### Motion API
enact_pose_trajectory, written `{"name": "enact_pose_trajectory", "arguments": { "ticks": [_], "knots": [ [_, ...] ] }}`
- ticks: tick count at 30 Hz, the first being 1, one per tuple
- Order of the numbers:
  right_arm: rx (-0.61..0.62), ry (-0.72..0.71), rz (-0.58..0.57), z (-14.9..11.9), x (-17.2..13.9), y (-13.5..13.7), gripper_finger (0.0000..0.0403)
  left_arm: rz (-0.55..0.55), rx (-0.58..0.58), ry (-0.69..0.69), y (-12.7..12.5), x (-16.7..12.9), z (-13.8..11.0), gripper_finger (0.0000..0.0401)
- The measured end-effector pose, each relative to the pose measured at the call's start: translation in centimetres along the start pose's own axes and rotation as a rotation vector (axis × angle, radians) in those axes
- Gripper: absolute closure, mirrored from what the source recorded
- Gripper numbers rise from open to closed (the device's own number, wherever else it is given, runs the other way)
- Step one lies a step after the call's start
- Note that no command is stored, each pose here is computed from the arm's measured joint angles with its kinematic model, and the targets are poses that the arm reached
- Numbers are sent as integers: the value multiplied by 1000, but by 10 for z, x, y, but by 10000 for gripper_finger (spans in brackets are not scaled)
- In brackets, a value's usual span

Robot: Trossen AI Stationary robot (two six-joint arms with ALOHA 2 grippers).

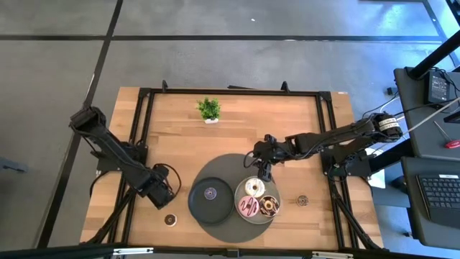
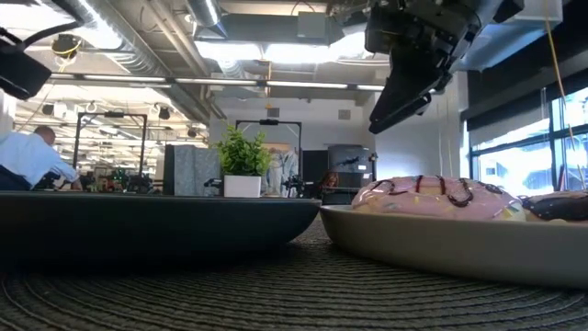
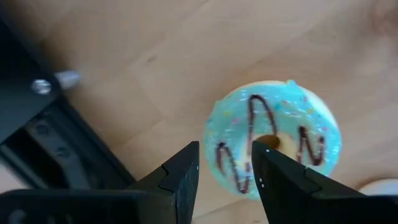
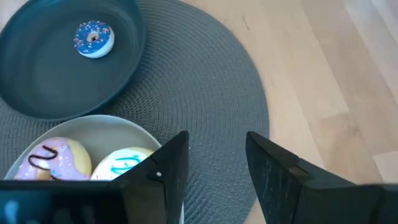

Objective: Pick & Place donuts
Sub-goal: Put the large blue donut on the gray plate

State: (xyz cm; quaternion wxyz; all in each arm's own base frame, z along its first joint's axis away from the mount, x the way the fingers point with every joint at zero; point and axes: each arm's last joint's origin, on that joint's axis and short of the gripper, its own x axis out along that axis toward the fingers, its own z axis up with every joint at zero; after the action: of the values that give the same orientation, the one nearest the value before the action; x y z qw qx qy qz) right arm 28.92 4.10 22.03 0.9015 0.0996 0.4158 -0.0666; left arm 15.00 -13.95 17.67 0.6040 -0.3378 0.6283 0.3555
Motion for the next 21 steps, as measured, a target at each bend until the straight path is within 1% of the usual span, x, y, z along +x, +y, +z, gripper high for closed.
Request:
{"name": "enact_pose_trajectory", "arguments": {
  "ticks": [5,10,17,21],
  "knots": [
    [1,6,15,0,0,0,242,-46,3,5,-10,6,-1,260],
    [1,8,16,0,0,0,242,-44,15,2,-11,8,-2,258],
    [0,9,16,0,0,0,242,-31,-28,1,-10,8,-1,256],
    [-1,9,16,0,0,0,242,12,-107,4,-3,17,0,258]
  ]
}}
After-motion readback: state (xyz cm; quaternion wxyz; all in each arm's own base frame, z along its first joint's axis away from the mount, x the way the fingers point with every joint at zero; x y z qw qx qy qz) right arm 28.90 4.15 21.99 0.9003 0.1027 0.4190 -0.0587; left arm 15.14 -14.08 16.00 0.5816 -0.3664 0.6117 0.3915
